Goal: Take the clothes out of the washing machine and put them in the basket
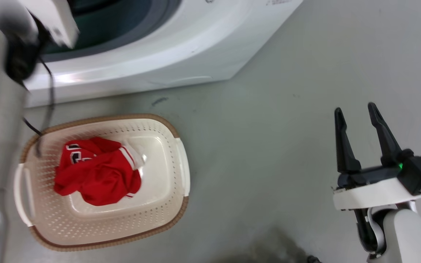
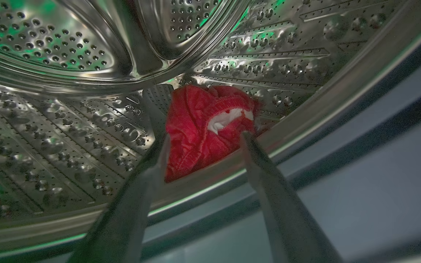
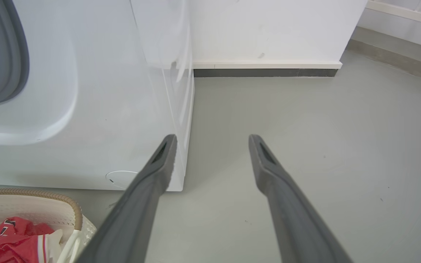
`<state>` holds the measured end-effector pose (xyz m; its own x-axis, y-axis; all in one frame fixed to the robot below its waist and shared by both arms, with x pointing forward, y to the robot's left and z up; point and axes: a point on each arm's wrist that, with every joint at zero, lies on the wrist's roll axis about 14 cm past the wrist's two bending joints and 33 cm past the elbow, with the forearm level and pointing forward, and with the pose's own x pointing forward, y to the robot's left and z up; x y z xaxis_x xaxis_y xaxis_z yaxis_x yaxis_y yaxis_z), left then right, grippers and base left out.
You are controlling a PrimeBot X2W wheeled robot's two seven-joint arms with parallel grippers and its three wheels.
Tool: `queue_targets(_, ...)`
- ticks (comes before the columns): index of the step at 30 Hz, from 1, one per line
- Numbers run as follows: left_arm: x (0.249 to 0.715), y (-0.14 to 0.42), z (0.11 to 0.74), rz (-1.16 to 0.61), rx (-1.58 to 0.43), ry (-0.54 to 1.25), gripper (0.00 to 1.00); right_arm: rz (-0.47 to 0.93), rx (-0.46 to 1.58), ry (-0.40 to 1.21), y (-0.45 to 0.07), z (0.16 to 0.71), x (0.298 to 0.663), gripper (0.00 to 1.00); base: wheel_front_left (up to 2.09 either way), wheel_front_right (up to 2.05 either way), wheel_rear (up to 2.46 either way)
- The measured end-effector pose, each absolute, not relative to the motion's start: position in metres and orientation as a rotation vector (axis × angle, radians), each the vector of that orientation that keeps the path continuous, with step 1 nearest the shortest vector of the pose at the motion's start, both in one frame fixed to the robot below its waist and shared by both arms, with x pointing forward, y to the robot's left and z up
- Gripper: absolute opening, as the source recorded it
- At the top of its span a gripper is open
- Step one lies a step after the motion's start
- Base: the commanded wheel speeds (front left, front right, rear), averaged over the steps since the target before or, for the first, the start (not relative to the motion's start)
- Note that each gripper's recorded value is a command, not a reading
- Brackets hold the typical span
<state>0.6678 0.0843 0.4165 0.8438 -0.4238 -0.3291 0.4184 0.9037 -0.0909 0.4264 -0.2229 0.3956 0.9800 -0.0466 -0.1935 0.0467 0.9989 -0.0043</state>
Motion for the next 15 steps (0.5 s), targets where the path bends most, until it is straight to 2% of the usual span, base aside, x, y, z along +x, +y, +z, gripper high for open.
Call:
queue_targets(7,0.731,0.083,0.408,-0.404,-0.036,0.505,1.0,-0.076,0.024,0.248,-0.231,0.375,0.427,1.0,0.0,0.0,0.0)
queue_targets(14,0.762,0.075,0.374,-0.353,-0.081,0.706,1.0,-0.108,0.037,0.302,-0.239,0.362,0.415,1.0,0.0,0.0,0.0)
queue_targets(15,0.758,0.062,0.345,-0.359,-0.119,0.827,1.0,-0.124,0.04,0.324,-0.243,0.357,0.41,1.0,0.0,0.0,0.0)
